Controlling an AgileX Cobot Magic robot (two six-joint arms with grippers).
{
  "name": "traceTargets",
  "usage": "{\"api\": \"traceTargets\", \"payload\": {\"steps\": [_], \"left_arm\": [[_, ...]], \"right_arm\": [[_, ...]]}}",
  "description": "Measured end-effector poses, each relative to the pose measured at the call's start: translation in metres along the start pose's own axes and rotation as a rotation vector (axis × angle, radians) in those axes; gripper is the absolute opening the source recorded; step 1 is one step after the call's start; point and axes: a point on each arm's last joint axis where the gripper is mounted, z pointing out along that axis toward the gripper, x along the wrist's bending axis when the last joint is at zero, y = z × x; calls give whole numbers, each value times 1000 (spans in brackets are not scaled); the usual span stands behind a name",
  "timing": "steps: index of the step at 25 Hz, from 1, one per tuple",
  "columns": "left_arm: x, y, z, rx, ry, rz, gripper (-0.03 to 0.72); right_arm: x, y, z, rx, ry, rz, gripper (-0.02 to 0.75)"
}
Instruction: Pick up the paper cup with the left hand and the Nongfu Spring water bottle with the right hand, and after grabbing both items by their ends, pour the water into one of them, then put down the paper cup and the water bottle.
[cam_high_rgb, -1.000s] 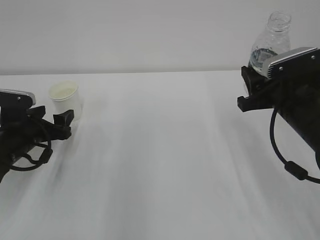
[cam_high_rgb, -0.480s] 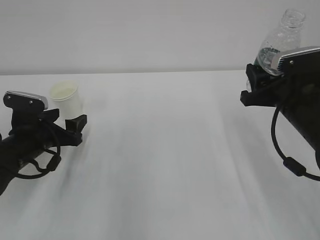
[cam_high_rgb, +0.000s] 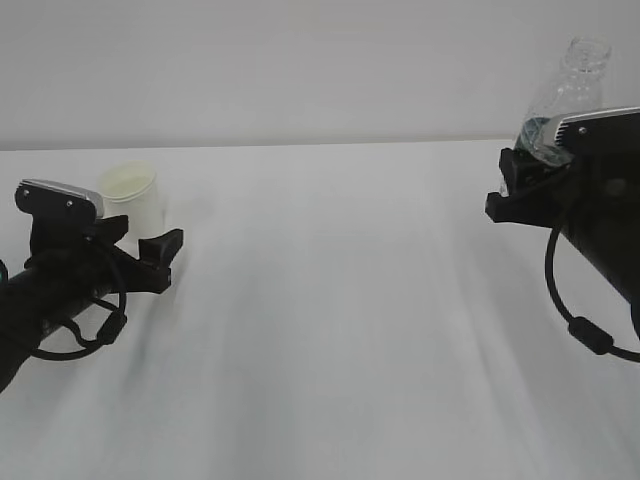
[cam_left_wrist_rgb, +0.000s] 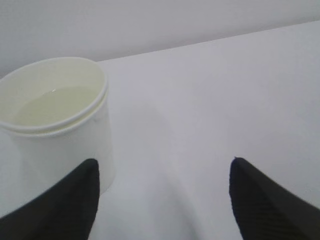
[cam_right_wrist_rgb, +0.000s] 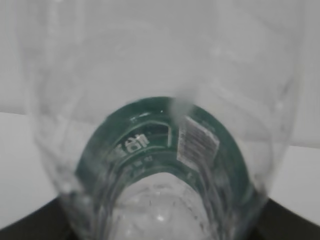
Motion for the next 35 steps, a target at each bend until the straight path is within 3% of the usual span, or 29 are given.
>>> {"api": "traceTargets", "payload": {"steps": [19,35], "left_arm": [[-3,14,-2,-41,-36,20,587],[-7,18,-3,-52,-73,40,587]], "right_arm": [[1,-13,9,127,-3,22,408],[5,-23,27,146,-3,32,408]]}}
